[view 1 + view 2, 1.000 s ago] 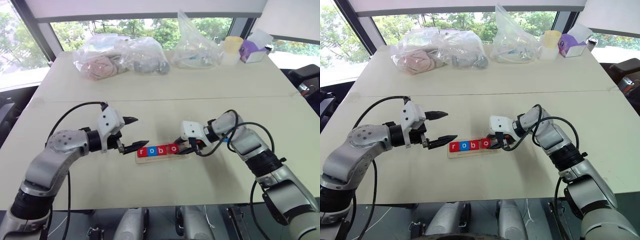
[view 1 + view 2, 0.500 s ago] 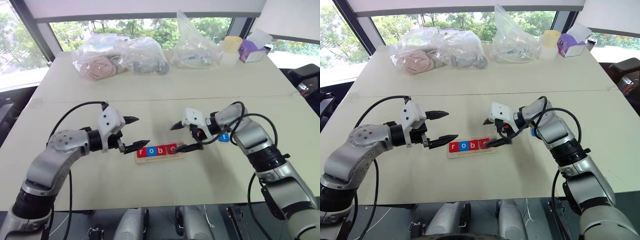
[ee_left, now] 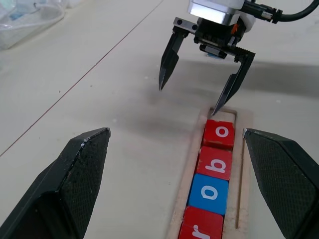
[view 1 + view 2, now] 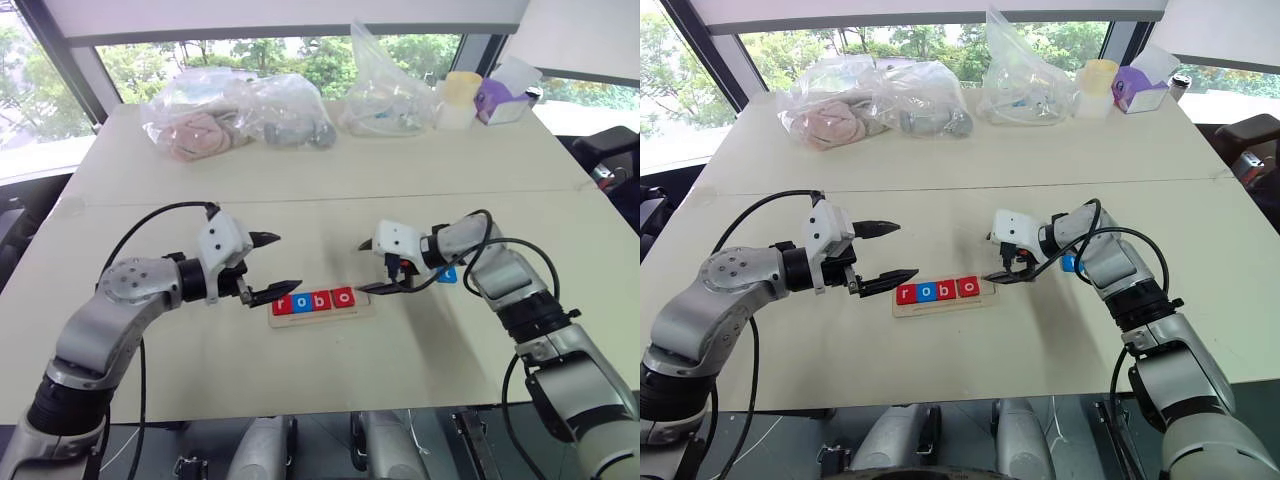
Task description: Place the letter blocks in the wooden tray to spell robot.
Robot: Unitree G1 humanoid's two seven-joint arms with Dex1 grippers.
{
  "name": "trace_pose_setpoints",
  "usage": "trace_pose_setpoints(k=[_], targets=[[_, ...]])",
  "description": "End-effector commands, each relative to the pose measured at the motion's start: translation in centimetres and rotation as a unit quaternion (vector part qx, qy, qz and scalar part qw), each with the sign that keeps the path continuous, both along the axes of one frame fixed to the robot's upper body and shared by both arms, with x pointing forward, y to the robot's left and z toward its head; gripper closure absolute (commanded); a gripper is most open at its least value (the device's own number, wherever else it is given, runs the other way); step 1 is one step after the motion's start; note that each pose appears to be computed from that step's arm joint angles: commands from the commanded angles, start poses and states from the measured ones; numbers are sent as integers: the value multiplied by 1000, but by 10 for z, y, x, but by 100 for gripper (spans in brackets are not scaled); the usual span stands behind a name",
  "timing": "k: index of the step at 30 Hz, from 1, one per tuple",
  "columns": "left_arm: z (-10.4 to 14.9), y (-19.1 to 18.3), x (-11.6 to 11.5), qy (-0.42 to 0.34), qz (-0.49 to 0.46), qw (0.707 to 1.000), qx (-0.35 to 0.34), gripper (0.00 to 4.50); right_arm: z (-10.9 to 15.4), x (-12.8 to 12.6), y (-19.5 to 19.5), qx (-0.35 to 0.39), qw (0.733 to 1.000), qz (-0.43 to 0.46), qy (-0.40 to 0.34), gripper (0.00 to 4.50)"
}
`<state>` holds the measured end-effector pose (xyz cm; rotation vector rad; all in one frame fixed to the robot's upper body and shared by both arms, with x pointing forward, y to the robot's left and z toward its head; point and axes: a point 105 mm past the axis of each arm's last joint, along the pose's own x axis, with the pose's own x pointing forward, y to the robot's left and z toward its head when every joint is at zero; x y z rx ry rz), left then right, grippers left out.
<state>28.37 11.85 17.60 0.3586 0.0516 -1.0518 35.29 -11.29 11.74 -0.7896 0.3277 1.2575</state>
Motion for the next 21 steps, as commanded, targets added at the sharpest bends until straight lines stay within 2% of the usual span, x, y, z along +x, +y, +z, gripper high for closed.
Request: trace_pose_setpoints(k=[1, 17, 21], targets=[[9, 1, 0, -20, -1, 1000, 0, 0, 1, -5, 9, 5, 1000, 20, -9, 8], [7, -1, 1, -18, -3, 1000, -3, 0, 12, -12, 23, 36, 999, 27, -2, 8], [7, -2, 2, -18, -6, 1000, -4, 0, 12, -12, 11, 0, 999, 24, -24, 8]])
